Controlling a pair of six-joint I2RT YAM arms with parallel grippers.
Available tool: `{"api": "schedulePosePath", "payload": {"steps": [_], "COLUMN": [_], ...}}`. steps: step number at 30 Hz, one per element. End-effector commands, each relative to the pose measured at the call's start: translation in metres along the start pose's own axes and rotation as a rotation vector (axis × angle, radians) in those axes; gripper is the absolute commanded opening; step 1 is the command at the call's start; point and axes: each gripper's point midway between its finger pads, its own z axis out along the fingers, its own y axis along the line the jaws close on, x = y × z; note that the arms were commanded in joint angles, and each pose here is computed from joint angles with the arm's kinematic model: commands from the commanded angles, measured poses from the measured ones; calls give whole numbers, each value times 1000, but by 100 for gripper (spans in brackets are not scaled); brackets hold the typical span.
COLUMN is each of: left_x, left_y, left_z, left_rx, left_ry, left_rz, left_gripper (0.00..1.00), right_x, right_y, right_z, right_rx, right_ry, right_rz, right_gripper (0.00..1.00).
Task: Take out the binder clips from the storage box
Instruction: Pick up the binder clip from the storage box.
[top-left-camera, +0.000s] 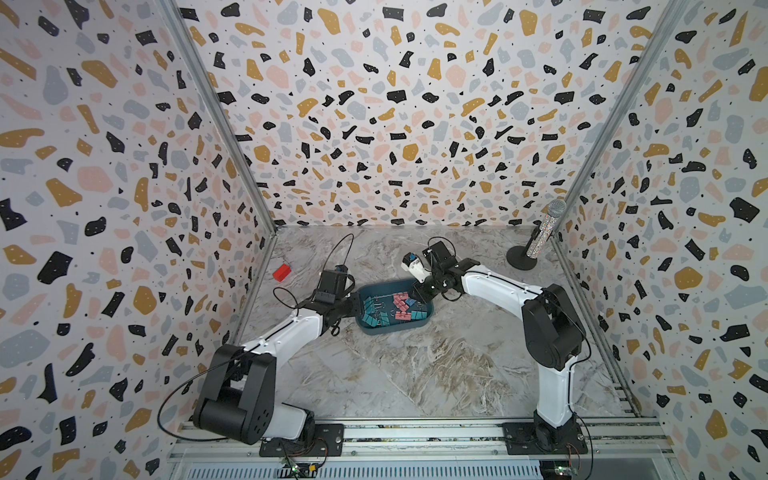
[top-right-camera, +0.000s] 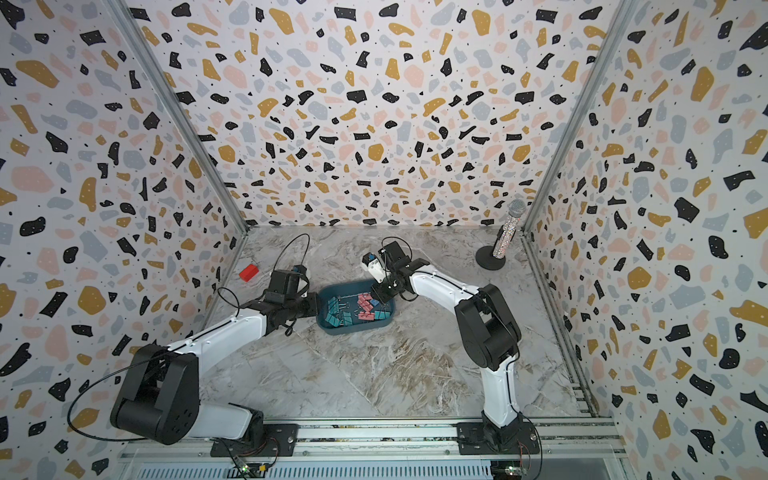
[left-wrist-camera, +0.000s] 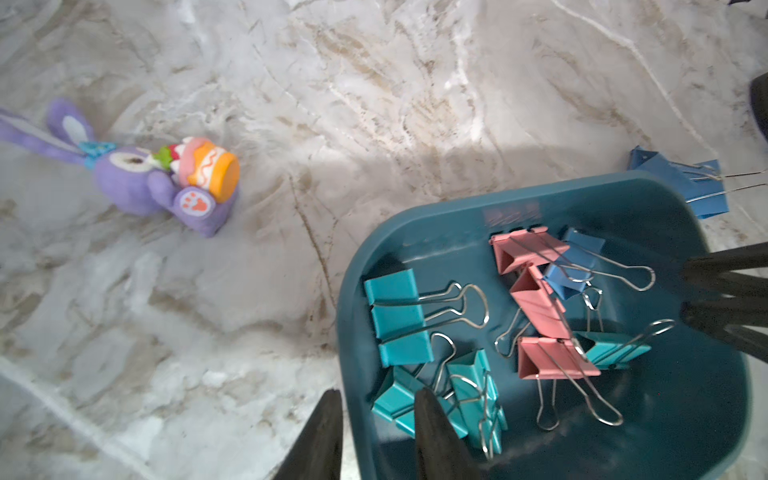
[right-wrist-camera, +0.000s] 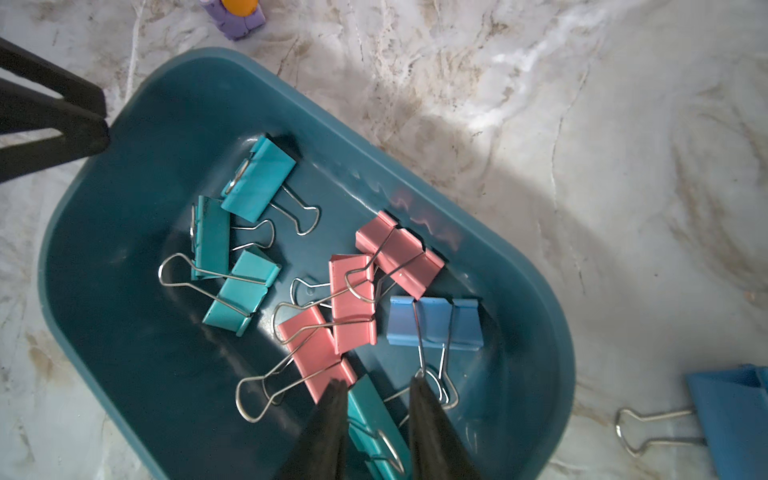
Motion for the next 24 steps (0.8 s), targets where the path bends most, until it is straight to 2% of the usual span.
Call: {"api": "schedulePosePath", "payload": {"steps": [1,8,24], "left_x": [6,11,13], "left_y": [11,11,2], "left_z": [-2,7,13], "left_rx": [-54,-43,14], "left_ry": [3,34,38], "left_rz": [-9,-17,-23], "left_gripper": [34,34,32], "right_x": [-11,-13,-5], "right_y": [5,12,44], "right_z": [-3,7,19], "right_rx": [14,19,-16], "right_ry": [-9,11,52], "right_rz": [-83,-158,-229], "right_gripper": [32,33,33]}}
